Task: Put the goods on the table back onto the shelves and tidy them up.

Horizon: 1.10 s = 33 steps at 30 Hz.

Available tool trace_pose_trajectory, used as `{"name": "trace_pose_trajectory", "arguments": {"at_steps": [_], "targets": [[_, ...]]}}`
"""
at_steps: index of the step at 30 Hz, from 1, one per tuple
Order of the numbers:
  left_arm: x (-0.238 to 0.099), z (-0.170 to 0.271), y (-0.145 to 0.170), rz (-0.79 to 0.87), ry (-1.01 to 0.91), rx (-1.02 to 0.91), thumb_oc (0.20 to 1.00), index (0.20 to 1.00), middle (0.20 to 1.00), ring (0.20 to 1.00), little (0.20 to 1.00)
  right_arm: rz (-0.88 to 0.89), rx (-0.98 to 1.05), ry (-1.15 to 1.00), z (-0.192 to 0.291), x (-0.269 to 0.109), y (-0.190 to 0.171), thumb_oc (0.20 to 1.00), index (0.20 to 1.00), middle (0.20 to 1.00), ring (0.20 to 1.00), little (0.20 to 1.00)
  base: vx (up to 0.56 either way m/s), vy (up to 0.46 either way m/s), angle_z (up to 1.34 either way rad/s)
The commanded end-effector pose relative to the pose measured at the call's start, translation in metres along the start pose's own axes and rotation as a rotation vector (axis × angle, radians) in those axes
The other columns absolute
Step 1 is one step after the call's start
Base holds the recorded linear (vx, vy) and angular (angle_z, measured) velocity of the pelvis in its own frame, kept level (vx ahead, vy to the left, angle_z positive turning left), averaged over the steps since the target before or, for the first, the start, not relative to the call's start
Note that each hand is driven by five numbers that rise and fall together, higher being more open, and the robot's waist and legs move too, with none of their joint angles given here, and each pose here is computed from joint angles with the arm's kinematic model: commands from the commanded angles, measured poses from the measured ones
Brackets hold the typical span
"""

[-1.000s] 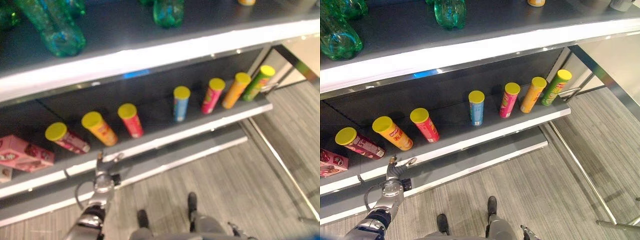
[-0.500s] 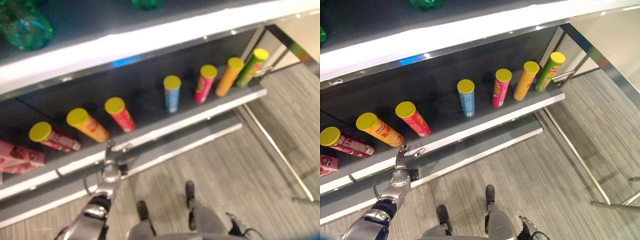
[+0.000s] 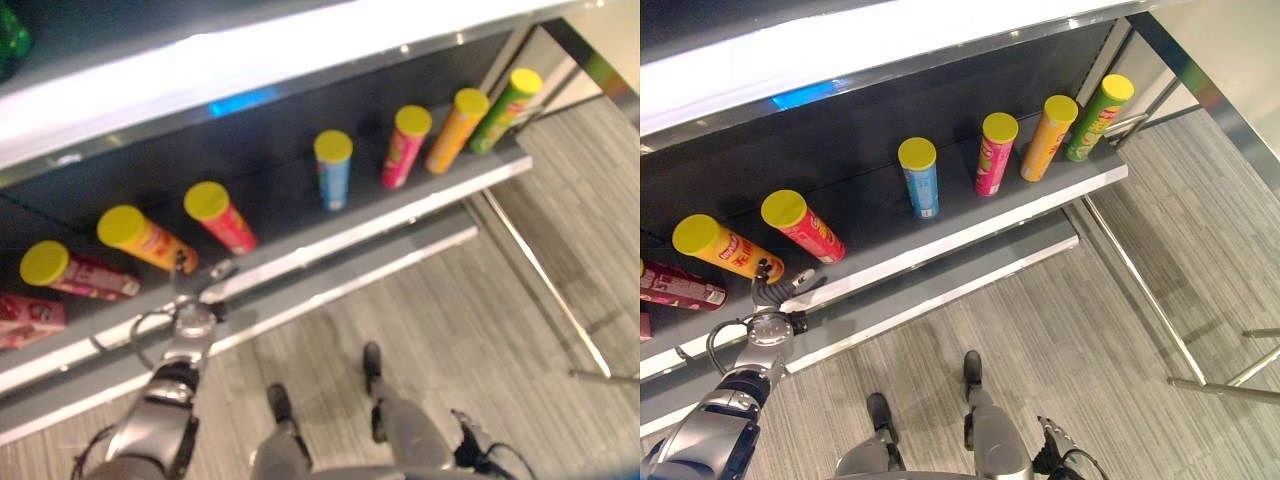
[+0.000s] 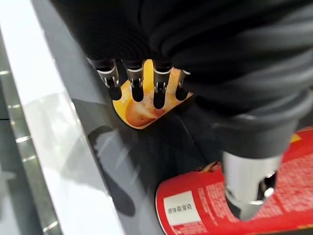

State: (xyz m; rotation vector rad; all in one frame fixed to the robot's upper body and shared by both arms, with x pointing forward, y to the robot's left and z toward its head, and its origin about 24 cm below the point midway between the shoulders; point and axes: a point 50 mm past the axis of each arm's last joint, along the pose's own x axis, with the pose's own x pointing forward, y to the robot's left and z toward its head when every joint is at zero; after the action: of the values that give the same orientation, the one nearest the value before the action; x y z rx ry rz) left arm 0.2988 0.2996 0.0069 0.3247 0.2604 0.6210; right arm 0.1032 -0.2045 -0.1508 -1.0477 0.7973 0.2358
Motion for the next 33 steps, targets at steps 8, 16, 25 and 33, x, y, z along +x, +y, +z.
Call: {"name": "trace_pose_trajectory", "arguments": {"at_steps": [8, 16, 25, 33], "targets": [[0.028, 0.058, 0.028, 0.141, -0.137, -0.068, 1.0, 1.0, 1.0, 1.0, 1.0, -0.095, -0.012, -0.122, 0.032, 0.016, -0.024, 1.0, 1.0, 1.0, 1.0, 1.0, 0.0, 0.0, 0.0], [0.031, 0.07, 0.028, 0.154, -0.163, -0.089, 1.0, 1.0, 1.0, 1.0, 1.0, -0.114, -0.029, -0.164, 0.039, 0.019, -0.029, 1.0, 1.0, 1.0, 1.0, 1.0, 0.0, 0.0, 0.0], [0.033, 0.076, 0.029, 0.167, -0.169, -0.12, 1.0, 1.0, 1.0, 1.0, 1.0, -0.12, -0.031, -0.192, 0.045, 0.019, -0.03, 1.0, 1.0, 1.0, 1.0, 1.0, 0.0, -0.003, -0.07], [0.031, 0.083, 0.016, 0.131, -0.184, -0.132, 1.0, 1.0, 1.0, 1.0, 1.0, -0.128, -0.026, -0.211, 0.049, 0.02, -0.032, 1.0, 1.0, 1.0, 1.0, 1.0, 0.0, 0.0, 0.0]]}}
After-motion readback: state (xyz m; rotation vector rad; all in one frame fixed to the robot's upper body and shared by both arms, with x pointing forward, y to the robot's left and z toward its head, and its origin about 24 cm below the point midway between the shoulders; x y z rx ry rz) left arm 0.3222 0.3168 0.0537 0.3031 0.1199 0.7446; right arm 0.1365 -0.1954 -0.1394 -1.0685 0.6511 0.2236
